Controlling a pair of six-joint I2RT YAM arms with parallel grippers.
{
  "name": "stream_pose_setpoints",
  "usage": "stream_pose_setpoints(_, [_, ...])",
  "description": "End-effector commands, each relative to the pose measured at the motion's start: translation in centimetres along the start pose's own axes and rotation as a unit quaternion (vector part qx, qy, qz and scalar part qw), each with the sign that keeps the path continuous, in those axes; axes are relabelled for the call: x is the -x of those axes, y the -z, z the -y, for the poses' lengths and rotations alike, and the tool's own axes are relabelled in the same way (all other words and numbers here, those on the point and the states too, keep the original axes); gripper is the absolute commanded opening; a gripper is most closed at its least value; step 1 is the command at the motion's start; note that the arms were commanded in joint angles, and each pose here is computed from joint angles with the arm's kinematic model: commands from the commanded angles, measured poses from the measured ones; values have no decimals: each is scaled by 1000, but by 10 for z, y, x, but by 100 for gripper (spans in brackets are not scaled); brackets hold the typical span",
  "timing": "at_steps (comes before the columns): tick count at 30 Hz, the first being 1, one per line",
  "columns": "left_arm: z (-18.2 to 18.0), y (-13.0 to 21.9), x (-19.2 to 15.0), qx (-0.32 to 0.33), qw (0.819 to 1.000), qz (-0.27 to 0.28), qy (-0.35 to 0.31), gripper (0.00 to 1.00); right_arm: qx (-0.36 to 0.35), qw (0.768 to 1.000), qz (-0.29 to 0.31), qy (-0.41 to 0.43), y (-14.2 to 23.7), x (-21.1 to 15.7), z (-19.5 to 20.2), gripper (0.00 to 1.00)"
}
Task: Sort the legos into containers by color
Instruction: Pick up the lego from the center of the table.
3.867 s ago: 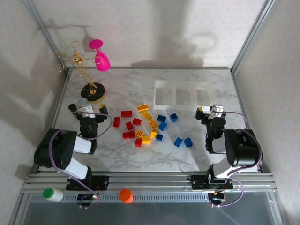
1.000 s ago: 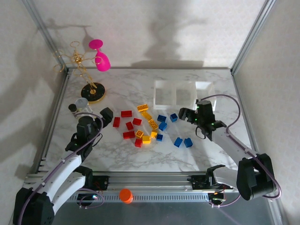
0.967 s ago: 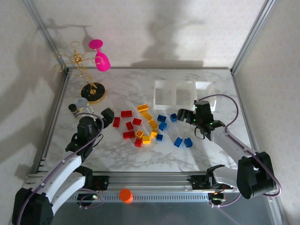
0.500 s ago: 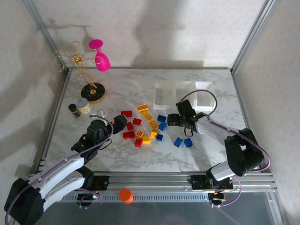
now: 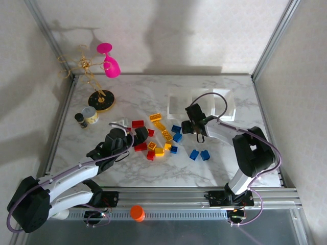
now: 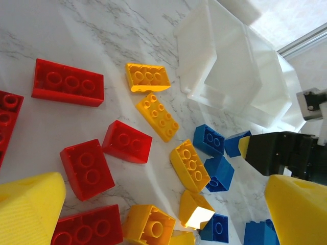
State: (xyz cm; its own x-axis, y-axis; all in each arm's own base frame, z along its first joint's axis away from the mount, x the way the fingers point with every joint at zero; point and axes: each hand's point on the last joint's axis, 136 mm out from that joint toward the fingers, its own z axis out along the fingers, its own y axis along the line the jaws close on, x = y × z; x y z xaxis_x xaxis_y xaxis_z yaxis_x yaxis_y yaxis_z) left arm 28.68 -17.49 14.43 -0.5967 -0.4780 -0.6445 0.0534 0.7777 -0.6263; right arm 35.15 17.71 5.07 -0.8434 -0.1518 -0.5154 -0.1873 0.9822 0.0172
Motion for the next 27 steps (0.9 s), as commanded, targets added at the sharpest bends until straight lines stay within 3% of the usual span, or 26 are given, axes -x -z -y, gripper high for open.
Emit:
stream_pose_setpoints(1, [16,2,15,-13,1000,18,-18,100,-15,1000,-6,19,-3,3,0,62])
stream_pose_setpoints(14, [27,3,21,-19,999,13,-43,100,-13,1000,-2,27,0,11,-2,27])
stream_pose_setpoints(17, [31,3,23,-24,999,15,-41,100,-11,1000,10,24,13,18,-2,22])
stream_pose_setpoints(27, [52,7,48,-32,998,38,-46,100,58,995,75,9,66,70,-27,22])
